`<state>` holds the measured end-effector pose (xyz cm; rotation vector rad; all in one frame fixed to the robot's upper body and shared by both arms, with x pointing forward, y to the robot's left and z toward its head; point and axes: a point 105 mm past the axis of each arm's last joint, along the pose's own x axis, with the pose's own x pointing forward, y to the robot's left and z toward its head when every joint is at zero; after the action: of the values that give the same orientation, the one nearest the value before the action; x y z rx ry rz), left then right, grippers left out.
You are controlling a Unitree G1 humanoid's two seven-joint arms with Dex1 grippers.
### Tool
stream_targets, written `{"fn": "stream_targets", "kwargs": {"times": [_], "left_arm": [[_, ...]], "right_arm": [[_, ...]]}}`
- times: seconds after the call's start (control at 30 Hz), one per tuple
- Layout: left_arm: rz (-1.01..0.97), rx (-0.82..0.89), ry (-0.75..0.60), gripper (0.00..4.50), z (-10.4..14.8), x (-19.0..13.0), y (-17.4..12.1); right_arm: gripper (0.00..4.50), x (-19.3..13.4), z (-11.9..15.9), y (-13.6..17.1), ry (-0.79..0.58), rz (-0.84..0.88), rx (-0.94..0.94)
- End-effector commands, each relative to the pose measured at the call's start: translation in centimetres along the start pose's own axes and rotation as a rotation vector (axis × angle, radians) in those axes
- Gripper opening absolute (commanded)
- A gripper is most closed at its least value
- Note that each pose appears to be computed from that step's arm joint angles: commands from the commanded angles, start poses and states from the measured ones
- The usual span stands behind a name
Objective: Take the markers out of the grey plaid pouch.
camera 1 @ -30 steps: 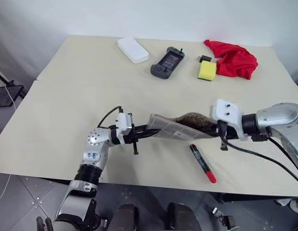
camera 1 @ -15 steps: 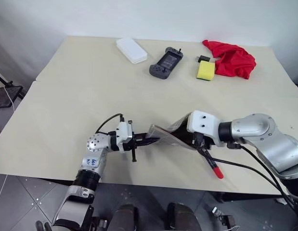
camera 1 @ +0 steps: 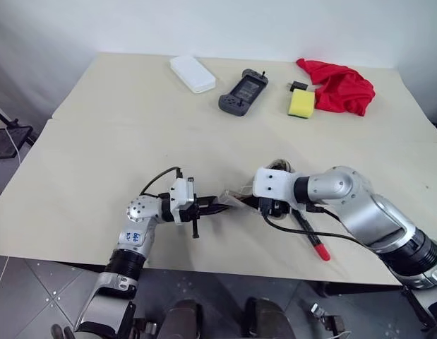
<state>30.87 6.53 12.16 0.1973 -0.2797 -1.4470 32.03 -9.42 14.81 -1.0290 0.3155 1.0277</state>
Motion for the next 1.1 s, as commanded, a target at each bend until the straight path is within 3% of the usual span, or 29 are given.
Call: {"fn": "stream_targets", "kwargs": {"times": [0.03, 0.23, 0.33, 0.5, 0.57, 0.7, 0.8, 1.0, 1.1], "left_arm": [[-0.004, 0.030, -0.036, 0.00, 1.0, 0.4, 0.2], [0.007, 0.028, -0.042, 0.00, 1.0, 0.5, 0.4], [0.014, 0.029, -0.045, 0.00, 1.1, 0.4, 0.5], [0.026, 0.030, -0.043, 0.00, 1.1, 0.2, 0.6], [0.034, 0.029, -0.042, 0.00, 1.1, 0.1, 0.7], [0.062, 0.022, -0.045, 0.00, 1.1, -0.1, 1.0], [0.106, 0.004, -0.055, 0.00, 1.3, -0.5, 1.4], [0.111, -0.003, -0.047, 0.00, 1.3, -0.9, 1.4], [0.110, -0.004, -0.042, 0.00, 1.4, -1.0, 1.3]], "right_arm": [[3.07, 1.3, -1.2, 0.0, 0.042, 0.014, 0.032], [3.07, 2.2, -1.0, -0.7, 0.050, -0.005, 0.026], [2.51, 2.5, -1.4, -0.9, 0.055, -0.023, 0.010], [0.93, 1.7, -0.7, -1.6, 0.018, -0.046, -0.057], [0.63, 1.2, -0.3, -1.9, -0.009, -0.055, -0.086], [0.55, -0.2, 0.6, -2.1, -0.063, -0.059, -0.140], [0.48, -2.5, 3.2, -0.6, -0.263, 0.023, -0.225], [0.47, -4.9, 0.4, -0.7, -0.278, 0.038, -0.166], [0.47, -6.0, 0.4, -1.4, -0.362, 0.006, -0.125]]}}
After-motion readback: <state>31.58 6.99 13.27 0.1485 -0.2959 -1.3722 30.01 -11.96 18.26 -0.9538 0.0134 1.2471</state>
